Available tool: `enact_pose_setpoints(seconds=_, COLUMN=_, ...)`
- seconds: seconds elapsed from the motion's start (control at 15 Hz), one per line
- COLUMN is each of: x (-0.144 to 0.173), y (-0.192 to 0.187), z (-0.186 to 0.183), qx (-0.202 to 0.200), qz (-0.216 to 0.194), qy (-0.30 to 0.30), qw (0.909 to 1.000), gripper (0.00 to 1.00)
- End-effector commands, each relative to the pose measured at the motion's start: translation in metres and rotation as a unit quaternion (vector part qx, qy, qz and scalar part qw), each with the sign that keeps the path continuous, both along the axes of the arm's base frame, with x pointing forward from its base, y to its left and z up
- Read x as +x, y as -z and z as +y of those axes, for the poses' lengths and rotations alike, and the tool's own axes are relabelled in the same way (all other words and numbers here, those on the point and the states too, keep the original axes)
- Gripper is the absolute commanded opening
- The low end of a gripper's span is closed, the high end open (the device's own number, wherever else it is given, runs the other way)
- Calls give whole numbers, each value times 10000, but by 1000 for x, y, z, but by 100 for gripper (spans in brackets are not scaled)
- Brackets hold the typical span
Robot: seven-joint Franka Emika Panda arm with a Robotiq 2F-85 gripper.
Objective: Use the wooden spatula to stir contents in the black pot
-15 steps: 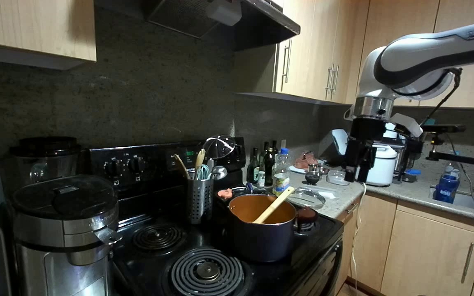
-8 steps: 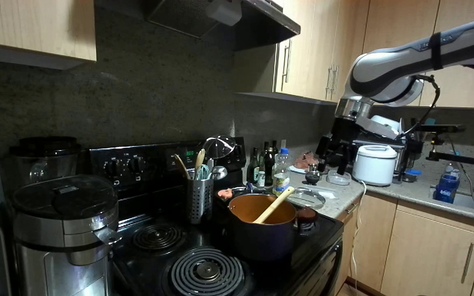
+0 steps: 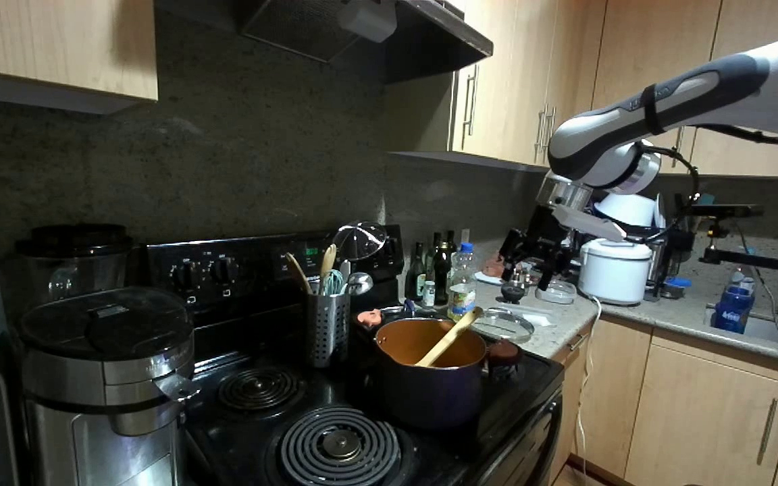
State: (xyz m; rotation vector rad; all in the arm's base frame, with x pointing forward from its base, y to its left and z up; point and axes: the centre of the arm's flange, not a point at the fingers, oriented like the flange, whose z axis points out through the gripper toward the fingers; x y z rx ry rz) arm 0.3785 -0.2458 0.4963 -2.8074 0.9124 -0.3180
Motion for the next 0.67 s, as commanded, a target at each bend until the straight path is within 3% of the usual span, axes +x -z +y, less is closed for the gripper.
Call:
enact_pose_setpoints(seconds=0.0, x=18, y=10, z=-20, qx=184, qz=-309, qy=536, qw=9979, gripper=100)
enact_pose_setpoints(seconds=0.2, x=21, y=20, z=-21, qx=100, qz=-517, qy=651, qw=9965, gripper=100)
enact_pose_setpoints(seconds=0.33, x=18, y=18, z=-19, qx=29, qz=-427, qy=409, qw=9982, gripper=100)
enact_pose_setpoints(seconds=0.6, x=20, y=21, z=-22, qx=65, qz=-392, qy=481, qw=9981, gripper=100)
